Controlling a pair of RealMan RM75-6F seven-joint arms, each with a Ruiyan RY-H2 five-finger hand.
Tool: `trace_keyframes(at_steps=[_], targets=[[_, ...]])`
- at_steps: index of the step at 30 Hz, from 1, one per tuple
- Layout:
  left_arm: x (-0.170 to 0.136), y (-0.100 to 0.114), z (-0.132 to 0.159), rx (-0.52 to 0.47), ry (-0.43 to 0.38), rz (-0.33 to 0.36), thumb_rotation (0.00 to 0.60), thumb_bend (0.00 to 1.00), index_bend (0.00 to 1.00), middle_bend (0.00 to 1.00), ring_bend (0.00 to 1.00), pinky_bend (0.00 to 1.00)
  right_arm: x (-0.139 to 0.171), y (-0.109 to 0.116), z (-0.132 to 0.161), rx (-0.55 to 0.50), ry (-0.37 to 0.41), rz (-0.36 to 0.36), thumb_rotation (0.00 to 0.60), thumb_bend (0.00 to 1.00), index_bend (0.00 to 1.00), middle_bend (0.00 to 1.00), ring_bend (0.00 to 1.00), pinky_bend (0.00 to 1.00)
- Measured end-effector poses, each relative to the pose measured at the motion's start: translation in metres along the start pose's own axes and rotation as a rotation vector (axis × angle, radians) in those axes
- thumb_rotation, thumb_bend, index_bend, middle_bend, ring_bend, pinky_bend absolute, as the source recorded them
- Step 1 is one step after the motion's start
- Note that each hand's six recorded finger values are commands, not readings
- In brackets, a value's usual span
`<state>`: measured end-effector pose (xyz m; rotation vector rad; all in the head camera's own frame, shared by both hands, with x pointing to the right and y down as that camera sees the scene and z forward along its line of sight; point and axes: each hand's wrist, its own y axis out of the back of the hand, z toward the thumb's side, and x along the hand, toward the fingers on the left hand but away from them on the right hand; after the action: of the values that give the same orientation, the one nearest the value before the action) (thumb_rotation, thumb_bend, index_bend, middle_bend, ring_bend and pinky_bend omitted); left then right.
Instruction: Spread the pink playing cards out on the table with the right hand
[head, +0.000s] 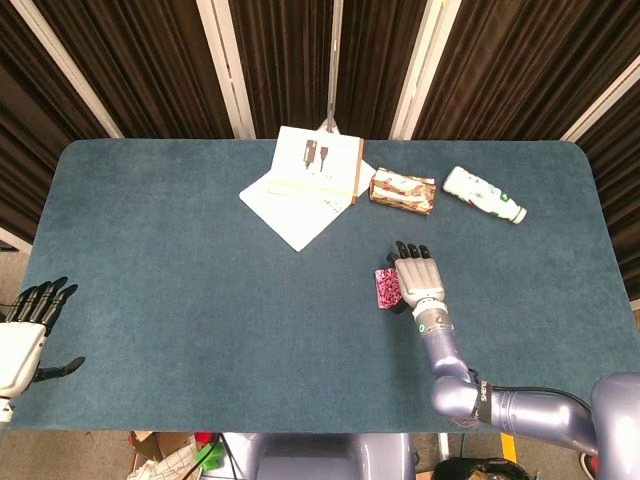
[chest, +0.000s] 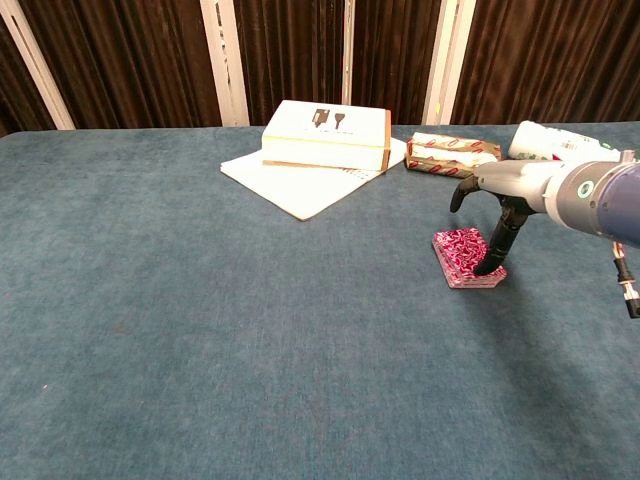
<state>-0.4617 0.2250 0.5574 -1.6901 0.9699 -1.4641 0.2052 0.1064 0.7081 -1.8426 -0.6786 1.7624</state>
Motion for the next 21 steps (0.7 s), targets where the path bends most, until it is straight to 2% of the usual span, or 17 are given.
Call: trace_keyframes(at_steps=[21], targets=[[0.001,0.0,-0.001,-0.009,0.002,-0.005,0.6,0.0,0.0,0.0,0.0,0.0,-0.009,-0.016,-0.002,0.006,-0.06,0.034,0.6,0.1,0.23,0.04,0.0,0.0]])
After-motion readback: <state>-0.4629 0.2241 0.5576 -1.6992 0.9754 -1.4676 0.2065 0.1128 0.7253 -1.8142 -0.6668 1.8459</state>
